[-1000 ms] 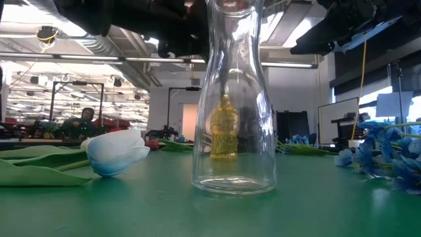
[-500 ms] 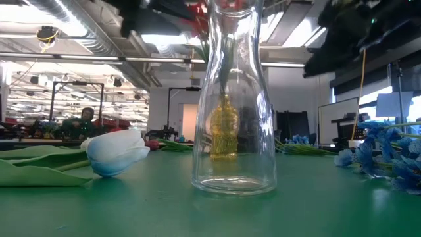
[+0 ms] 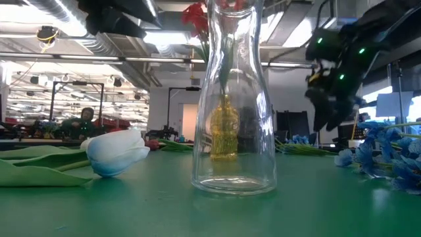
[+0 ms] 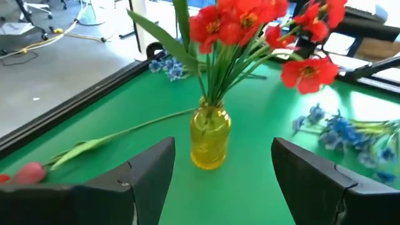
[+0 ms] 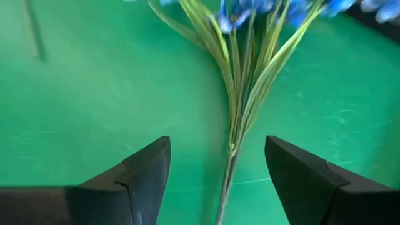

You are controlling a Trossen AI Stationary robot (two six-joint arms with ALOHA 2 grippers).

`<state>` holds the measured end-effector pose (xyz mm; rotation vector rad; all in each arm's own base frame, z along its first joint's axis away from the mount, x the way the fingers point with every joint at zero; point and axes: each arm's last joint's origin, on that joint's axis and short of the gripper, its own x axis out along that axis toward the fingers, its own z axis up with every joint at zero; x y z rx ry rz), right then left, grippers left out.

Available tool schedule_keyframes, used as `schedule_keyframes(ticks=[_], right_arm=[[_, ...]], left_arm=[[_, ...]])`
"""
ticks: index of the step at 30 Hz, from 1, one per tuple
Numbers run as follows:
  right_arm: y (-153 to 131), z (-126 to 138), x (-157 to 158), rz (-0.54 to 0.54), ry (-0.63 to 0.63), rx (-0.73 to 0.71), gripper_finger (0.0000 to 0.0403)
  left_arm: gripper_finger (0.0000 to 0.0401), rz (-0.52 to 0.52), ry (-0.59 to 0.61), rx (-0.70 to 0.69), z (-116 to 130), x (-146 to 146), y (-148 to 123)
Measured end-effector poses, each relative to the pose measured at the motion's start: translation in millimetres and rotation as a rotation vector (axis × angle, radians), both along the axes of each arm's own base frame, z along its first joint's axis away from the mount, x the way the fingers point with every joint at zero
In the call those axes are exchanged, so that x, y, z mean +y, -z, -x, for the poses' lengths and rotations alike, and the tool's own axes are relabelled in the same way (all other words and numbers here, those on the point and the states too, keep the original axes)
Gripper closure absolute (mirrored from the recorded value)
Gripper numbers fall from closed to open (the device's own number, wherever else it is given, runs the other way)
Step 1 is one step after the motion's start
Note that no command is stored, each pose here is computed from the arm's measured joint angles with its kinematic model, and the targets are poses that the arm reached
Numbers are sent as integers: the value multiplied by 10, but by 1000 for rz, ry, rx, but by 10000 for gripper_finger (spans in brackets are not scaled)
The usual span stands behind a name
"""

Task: Sort flowers into vase by color
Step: Put the top blue flowers into the transparent vase

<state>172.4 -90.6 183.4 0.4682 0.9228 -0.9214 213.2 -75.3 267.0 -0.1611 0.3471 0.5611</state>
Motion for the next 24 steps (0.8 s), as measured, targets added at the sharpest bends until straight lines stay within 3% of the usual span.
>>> schedule_keyframes(ticks=[5, 8, 11, 16, 24], right_arm=[[206, -57, -241, -40, 29, 44, 143], [287, -37, -353, -52, 61, 69, 143], [334, -20, -421, -74, 77, 70, 143], [391, -28, -527, -102, 53, 34, 143], [548, -29, -644, -202, 49, 14, 162]], left_arm=[[140, -15, -74, 44, 115, 105, 227], [140, 23, -120, 65, 232, 186, 529], [140, 92, -127, -13, 332, 251, 733], [140, 178, -31, -180, 441, 356, 919], [140, 242, 115, -394, 531, 501, 947]])
